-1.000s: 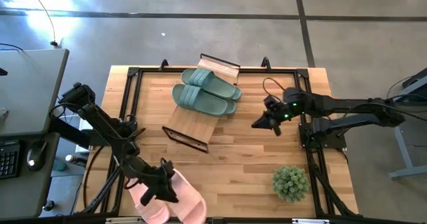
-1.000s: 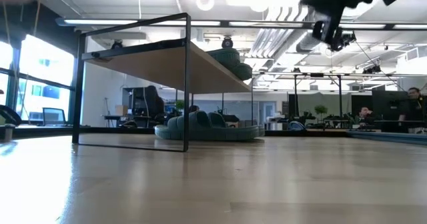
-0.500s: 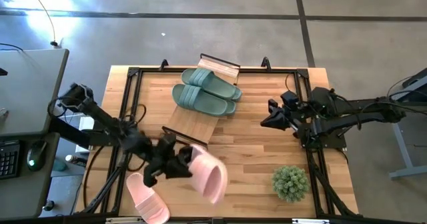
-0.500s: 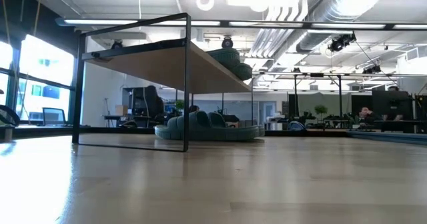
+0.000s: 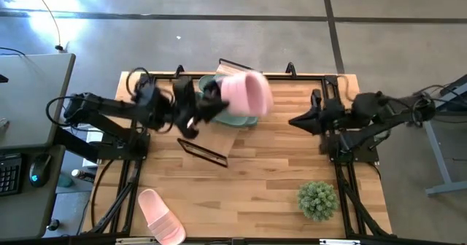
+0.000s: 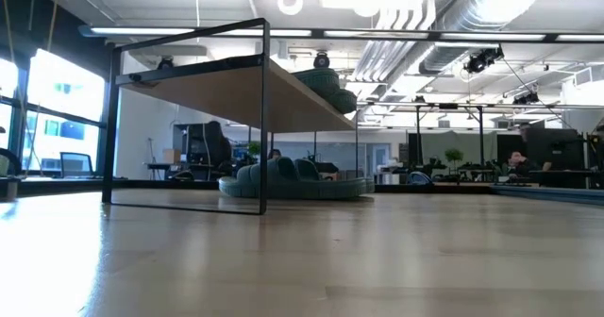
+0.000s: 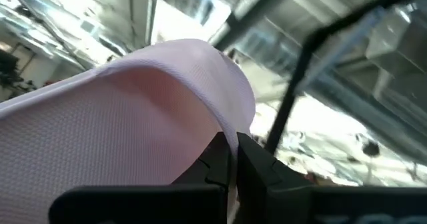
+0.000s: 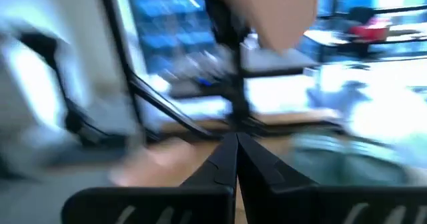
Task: Pick and place slides into the shelf
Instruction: Put the pink slide under the shelf
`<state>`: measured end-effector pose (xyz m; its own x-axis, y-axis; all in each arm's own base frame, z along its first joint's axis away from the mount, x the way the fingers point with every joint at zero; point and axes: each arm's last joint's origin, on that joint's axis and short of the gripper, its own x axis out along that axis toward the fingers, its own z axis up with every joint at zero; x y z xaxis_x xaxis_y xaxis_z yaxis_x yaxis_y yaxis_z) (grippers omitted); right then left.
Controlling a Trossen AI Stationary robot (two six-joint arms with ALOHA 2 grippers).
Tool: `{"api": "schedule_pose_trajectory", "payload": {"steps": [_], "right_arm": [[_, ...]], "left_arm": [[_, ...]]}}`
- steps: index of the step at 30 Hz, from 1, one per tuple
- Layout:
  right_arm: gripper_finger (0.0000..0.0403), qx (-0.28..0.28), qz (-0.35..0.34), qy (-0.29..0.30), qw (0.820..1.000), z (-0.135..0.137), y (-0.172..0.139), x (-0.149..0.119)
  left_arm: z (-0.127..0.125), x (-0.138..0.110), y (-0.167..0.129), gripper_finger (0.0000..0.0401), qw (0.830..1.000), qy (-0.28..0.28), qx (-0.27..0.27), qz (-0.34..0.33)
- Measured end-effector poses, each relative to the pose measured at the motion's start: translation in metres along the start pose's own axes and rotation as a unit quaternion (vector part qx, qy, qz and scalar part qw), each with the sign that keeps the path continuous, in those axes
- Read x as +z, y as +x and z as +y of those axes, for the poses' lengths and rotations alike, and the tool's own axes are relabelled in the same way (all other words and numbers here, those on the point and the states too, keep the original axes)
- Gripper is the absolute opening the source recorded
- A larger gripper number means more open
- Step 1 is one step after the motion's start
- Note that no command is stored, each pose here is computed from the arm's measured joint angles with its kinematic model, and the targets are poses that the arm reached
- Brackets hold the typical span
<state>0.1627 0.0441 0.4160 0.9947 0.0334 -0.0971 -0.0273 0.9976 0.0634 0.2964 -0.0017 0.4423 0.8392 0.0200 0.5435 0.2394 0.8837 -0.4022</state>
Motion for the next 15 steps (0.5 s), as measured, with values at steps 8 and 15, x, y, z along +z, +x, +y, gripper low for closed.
{"api": "schedule_pose_trajectory", "payload": {"steps": [8, 15], "right_arm": [[0.0, -0.134, 0.101, -0.264, 0.95, 0.035, 0.067, 0.002], [0.0, -0.29, 0.19, -0.427, 0.835, 0.054, 0.138, 0.001]], "left_arm": [[0.053, 0.032, -0.002, 0.0, 0.997, -0.047, 0.054, -0.015], [0.078, 0.045, -0.008, 0.0, 0.995, -0.083, 0.053, 0.013]]}}
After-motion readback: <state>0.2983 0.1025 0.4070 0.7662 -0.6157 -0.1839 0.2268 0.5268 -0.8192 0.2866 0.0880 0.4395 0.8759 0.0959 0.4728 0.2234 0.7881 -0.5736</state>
